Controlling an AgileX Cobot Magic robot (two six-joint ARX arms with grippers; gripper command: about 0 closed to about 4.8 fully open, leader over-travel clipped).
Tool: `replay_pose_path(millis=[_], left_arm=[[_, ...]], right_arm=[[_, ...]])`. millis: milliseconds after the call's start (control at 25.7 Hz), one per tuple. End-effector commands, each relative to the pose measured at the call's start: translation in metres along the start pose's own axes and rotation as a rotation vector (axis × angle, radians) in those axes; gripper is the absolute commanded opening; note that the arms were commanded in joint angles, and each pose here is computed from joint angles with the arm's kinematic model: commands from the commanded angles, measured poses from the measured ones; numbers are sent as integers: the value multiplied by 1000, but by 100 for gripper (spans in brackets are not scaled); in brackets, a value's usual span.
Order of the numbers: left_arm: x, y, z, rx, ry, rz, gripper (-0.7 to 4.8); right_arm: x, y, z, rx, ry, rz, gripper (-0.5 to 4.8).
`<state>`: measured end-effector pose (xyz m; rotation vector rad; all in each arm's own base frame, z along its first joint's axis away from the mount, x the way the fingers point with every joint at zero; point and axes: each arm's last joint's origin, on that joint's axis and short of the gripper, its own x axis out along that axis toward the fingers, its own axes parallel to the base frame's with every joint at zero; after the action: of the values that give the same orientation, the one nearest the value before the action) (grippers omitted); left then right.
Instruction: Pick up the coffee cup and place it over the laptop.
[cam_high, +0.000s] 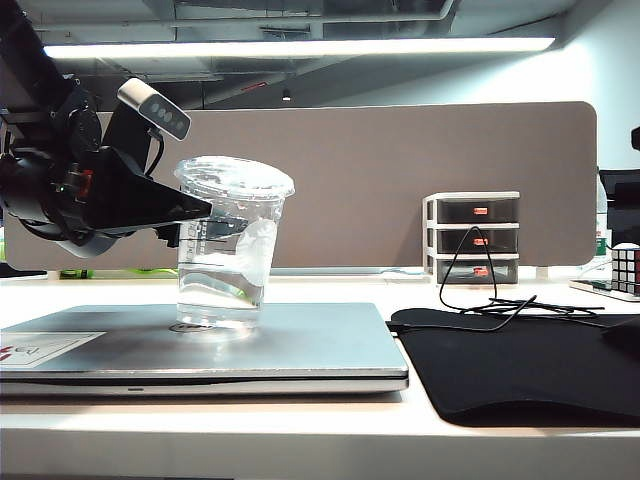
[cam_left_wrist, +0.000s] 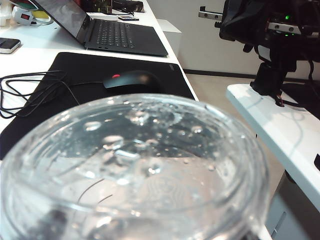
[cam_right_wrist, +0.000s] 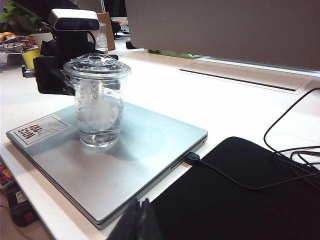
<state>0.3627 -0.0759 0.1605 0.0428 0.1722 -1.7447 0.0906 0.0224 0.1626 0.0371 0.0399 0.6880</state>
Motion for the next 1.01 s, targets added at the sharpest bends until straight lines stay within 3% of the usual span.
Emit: replay_pose_path(millis=[39, 350, 621, 1010], left_arm=[[0, 0, 1, 9, 3, 0, 470], [0, -1, -1, -19, 87, -26, 479], [-4, -2, -1, -65, 70, -13, 479], [-46, -9, -3, -158, 48, 86, 479]], right_arm=[[0, 0, -1, -4, -4, 4, -6], [0, 0, -1, -4, -4, 4, -6], [0, 0, -2, 3, 6, 3, -6], [0, 0, -5, -9, 30, -2, -6]])
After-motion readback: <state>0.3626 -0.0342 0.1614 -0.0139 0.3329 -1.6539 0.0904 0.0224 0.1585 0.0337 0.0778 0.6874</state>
